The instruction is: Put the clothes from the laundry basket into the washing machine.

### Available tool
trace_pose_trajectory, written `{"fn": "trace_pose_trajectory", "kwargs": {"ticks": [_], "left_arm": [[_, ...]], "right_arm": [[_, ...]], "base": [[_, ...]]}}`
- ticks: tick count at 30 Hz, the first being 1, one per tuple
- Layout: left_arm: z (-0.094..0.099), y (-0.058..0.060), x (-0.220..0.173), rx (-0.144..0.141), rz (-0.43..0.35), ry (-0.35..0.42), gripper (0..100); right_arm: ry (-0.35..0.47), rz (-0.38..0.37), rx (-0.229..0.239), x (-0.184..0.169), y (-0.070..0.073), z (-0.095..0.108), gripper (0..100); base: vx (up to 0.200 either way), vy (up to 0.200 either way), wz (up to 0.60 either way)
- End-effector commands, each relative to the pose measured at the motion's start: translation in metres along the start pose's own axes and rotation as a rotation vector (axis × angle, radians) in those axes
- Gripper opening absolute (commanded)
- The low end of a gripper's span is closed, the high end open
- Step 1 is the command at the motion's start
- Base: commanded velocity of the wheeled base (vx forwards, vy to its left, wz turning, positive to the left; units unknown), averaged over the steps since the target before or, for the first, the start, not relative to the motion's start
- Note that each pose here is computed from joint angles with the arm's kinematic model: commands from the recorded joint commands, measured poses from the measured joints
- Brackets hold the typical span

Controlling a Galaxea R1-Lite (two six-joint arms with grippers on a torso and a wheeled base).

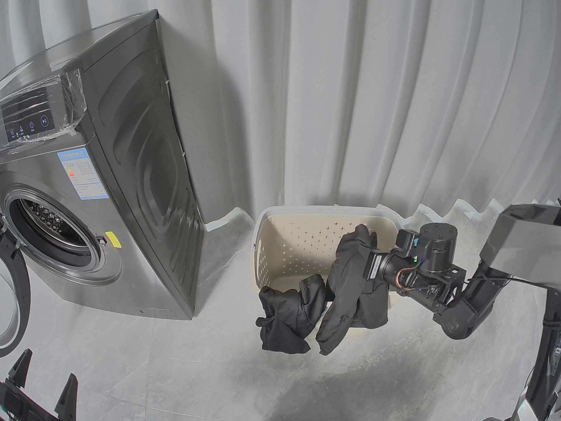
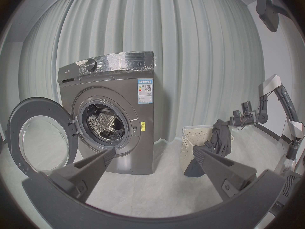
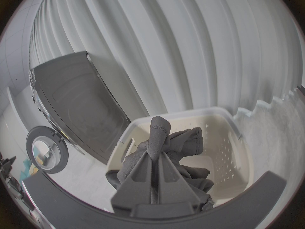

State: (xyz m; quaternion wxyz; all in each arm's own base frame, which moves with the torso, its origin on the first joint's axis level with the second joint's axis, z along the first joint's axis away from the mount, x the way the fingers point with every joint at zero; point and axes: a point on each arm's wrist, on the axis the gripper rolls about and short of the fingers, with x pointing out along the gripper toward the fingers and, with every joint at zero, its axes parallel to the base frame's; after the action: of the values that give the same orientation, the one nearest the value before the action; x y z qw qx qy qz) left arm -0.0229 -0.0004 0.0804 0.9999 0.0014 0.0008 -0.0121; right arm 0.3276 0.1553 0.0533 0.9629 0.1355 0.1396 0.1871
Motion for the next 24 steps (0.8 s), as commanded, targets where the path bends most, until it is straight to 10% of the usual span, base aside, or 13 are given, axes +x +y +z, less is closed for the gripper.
{"fn": "trace_pose_trajectory", "kwargs": {"ticks": [1,12,24], "left_arm": [[-0.005,0.0,0.0,0.0,0.0,0.0,100],[-0.005,0.0,0.0,-0.001,0.001,-0.002,100],[-0.005,0.0,0.0,0.0,0.0,0.0,100]], "right_arm": [[-0.185,0.077,-0.005,-0.056,0.027,0.062,0],[-0.398,0.215,-0.064,-0.149,0.062,0.119,0],[-0.444,0.265,-0.109,-0.185,0.069,0.129,0]], "base": [[0.0,0.0,0.0],[0.0,0.0,0.0],[-0.1,0.0,0.0]]}}
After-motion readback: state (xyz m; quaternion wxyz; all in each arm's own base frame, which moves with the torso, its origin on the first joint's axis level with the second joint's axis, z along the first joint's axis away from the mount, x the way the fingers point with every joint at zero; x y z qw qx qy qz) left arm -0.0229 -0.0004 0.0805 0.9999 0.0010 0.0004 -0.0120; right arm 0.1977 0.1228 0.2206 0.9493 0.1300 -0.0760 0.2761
